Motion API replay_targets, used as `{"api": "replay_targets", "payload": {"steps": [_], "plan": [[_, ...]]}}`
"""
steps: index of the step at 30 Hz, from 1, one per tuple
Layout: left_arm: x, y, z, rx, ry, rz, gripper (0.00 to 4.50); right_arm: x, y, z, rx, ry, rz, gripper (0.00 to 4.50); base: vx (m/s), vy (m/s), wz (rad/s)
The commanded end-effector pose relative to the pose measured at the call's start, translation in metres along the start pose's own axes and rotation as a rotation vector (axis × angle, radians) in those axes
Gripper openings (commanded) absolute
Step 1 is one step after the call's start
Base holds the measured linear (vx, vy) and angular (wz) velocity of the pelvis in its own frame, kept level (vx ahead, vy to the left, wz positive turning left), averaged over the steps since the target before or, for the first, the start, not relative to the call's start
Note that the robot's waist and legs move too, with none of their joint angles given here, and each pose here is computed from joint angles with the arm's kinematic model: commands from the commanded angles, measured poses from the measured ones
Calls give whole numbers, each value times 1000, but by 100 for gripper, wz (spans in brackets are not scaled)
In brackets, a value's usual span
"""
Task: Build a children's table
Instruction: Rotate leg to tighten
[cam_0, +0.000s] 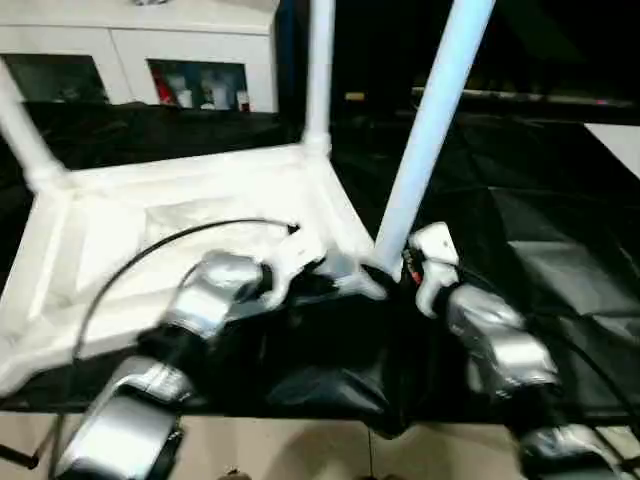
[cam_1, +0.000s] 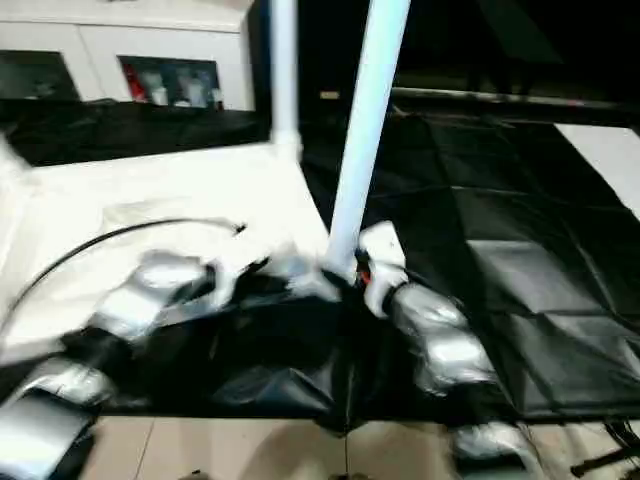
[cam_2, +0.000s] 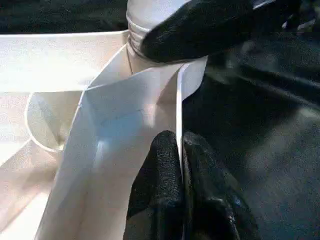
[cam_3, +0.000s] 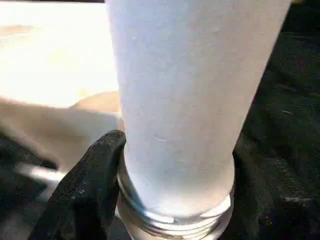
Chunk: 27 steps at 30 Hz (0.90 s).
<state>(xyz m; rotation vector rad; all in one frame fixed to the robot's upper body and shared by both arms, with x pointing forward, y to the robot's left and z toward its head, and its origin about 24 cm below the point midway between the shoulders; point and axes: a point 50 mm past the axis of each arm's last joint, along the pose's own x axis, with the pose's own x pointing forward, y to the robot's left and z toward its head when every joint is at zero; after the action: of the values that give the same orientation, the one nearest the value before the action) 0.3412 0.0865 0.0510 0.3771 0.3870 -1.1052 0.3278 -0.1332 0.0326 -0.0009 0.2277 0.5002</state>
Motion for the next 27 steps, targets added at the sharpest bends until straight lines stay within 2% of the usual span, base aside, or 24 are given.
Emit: {"api": "replay_targets", "payload": {"steps": [1, 4, 5, 7, 10, 12, 13, 15, 16, 20, 21, 24, 27], "plan": [[4, 10, 9, -65, -54, 137, 0, 3, -11, -9, 73, 41, -210, 275, 0, 0, 0], [14, 13, 16, -106, -52, 229, 0, 14, -5, -7, 101, 42, -308, 275, 0, 0, 0], [20, 15, 22, -140, -65, 282, 0, 23, 3, -4, 102, 43, -329, 275, 0, 0, 0], [23, 16, 24, -149, -71, 303, 0, 27, 7, -3, 92, 42, -341, 275, 0, 0, 0], [28, 14, 29, -133, -79, 300, 0, 37, 19, 4, 56, 28, -308, 275, 0, 0, 0], [29, 13, 30, -119, -79, 289, 0, 39, 21, 6, 48, 20, -301, 275, 0, 0, 0], [29, 12, 31, -105, -85, 268, 0, 39, 21, 7, 45, 13, -302, 275, 0, 0, 0], [28, 12, 30, -100, -87, 259, 0, 38, 17, 10, 62, -18, -305, 331, 0, 0, 0], [27, 11, 29, -88, -90, 242, 0, 36, 14, 12, 65, -31, -303, 331, 0, 0, 0], [21, 10, 25, -57, -103, 196, 0, 29, 3, 18, 30, -77, -290, 381, 0, 0, 0], [18, 9, 22, -35, -107, 170, 0, 23, -5, 22, -29, -99, -287, 381, 0, 0, 0], [16, 8, 20, -24, -114, 141, 0, 18, -10, 23, -74, -101, -287, 388, 0, 0, 0], [9, 6, 13, -18, -123, 99, 0, 5, -25, 21, -110, -69, -250, 388, 0, 0, 0]]}}
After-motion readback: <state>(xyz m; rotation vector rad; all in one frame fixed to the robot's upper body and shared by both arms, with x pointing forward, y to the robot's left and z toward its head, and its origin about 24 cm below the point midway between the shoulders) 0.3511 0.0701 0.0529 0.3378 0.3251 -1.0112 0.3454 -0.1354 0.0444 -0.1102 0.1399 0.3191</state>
